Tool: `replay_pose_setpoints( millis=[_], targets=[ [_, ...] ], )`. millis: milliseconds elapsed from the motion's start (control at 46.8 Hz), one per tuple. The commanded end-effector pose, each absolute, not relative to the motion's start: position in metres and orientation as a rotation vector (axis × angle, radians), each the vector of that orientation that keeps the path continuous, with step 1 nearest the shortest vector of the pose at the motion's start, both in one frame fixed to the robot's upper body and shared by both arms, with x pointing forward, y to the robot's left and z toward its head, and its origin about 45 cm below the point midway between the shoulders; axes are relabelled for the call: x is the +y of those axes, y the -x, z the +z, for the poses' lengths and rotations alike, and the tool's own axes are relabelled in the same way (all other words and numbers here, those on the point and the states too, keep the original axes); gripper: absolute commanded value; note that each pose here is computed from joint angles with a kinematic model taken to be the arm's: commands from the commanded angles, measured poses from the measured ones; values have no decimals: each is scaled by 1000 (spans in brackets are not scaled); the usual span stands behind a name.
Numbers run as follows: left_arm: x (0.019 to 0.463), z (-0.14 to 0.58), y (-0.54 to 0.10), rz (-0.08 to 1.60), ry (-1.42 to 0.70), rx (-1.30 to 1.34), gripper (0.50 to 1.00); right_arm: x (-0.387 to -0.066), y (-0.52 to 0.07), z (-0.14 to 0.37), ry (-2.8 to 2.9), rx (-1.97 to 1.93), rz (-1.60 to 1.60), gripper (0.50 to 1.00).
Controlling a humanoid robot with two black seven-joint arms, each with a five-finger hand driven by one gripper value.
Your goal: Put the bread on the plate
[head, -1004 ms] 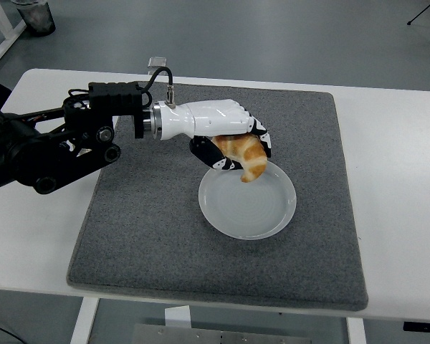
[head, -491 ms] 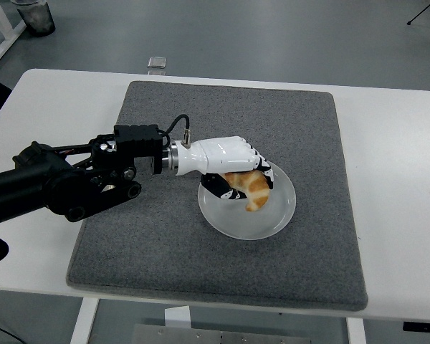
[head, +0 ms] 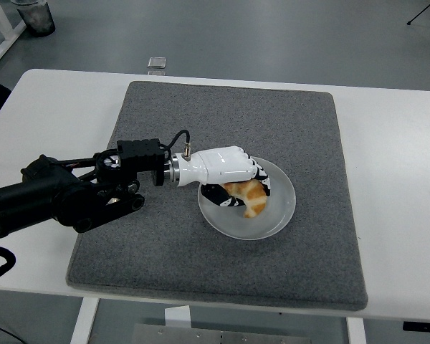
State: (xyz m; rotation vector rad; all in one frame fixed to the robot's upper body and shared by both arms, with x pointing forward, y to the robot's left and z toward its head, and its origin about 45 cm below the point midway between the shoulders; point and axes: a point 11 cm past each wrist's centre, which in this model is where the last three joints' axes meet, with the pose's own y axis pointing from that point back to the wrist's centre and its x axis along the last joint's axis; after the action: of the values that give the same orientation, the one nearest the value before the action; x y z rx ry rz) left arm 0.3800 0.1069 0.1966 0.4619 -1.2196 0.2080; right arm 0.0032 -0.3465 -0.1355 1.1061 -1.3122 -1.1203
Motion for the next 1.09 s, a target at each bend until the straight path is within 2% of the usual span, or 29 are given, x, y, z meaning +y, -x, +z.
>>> replay_pose_setpoints(
  millis=[0,171,192,278,385,556,577,620,662,897,1068],
  targets=[
    [107,195,-379,206,-464,-1216,500,-347,-3,-135,-1106,-1312,-1120,952],
    [109,190,-376,206,-467,-1202,503,-347,-3,-135,-1106,-1313,-1121,952],
    [108,190,-376,206,-465,-1200,535,-347,-3,-135,-1106,-1312,-1120,952],
    [107,191,-376,209,-460,-1198,726,-347,-3,-135,-1106,-1313,-1121,952],
    [107,192,-375,210,-455,-1196,859,-347,-3,-135,-1106,-1312,-1120,952],
    [107,201,-379,226,-441,-1163,889,-347,-3,-135,-1106,-1313,-1121,952],
    [108,201,-379,229,-440,-1155,900,-347,-3,-135,-1106,-1312,-1120,952],
    [107,204,-380,235,-433,-1142,960,-347,-3,-135,-1106,-1312,-1120,952],
    [106,206,-380,239,-425,-1136,986,-347,-3,-135,-1106,-1312,-1120,952],
    [119,236,-392,266,-417,-1121,996,-347,-3,-135,-1106,-1312,-1120,952],
    [132,267,-397,290,-387,-1009,999,-347,-3,-135,-1106,-1312,-1120,954]
  ],
)
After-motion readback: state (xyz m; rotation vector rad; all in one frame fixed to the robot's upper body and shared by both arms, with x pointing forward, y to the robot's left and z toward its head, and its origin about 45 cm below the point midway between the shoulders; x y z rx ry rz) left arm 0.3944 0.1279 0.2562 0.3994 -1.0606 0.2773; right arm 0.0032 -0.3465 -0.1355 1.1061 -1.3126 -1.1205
